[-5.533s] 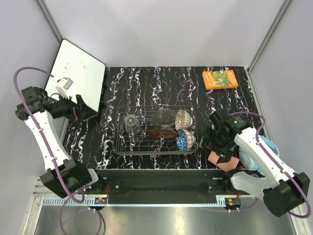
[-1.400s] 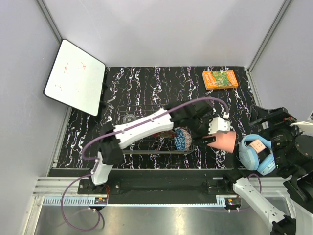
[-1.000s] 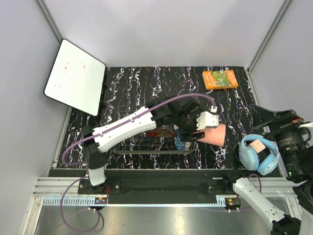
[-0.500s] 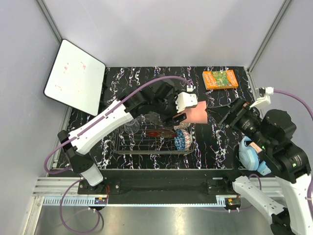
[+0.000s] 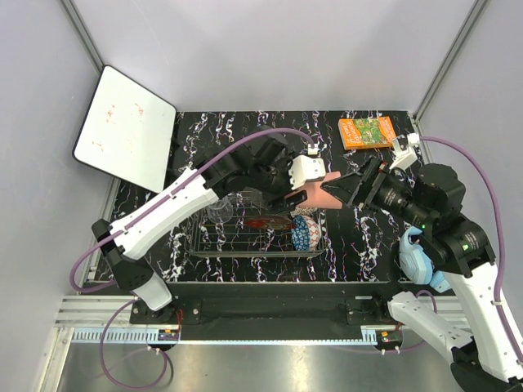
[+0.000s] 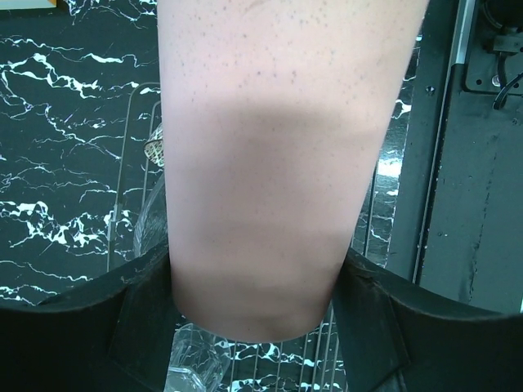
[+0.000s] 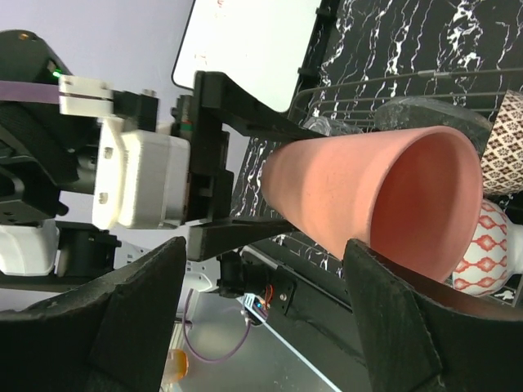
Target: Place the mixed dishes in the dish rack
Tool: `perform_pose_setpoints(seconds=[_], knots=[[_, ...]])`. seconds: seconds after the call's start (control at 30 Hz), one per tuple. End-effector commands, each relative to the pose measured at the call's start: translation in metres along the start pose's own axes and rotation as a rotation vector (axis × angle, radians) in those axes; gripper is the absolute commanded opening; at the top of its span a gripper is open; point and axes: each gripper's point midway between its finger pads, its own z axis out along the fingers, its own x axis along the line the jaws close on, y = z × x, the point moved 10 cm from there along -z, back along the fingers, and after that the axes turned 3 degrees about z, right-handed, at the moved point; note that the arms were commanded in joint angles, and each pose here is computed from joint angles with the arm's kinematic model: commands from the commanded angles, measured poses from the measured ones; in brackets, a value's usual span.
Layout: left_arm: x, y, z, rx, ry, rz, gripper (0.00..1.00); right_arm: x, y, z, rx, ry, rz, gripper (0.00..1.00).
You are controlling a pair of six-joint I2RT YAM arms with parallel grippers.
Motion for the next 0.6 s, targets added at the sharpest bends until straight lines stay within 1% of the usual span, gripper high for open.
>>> perform_pose_setpoints(seconds=[0.0, 0.1, 0.2, 0.37, 0.57], knots=[[-0.001, 0.006, -0.021, -0.069, 0.038, 0.018, 0.13, 0.002, -0.001, 0.000, 0.019, 0.060, -0.042, 0.84], [0.000, 0.004, -0.026, -0.069, 0.046, 0.017, 0.13, 0.002, -0.002, -0.001, 0.026, 0.056, -0.067, 0.85], [0.002, -0.001, -0.027, -0.060, 0.053, 0.009, 0.12, 0.008, 0.001, -0.007, 0.028, 0.067, -0.086, 0.87], [0.002, -0.010, -0.026, -0.042, 0.048, -0.005, 0.11, 0.020, 0.007, -0.020, -0.001, 0.069, -0.122, 0.89], [0.003, -0.009, -0.031, -0.053, 0.057, -0.010, 0.10, 0.002, -0.002, -0.006, 0.044, 0.016, -0.091, 0.89]])
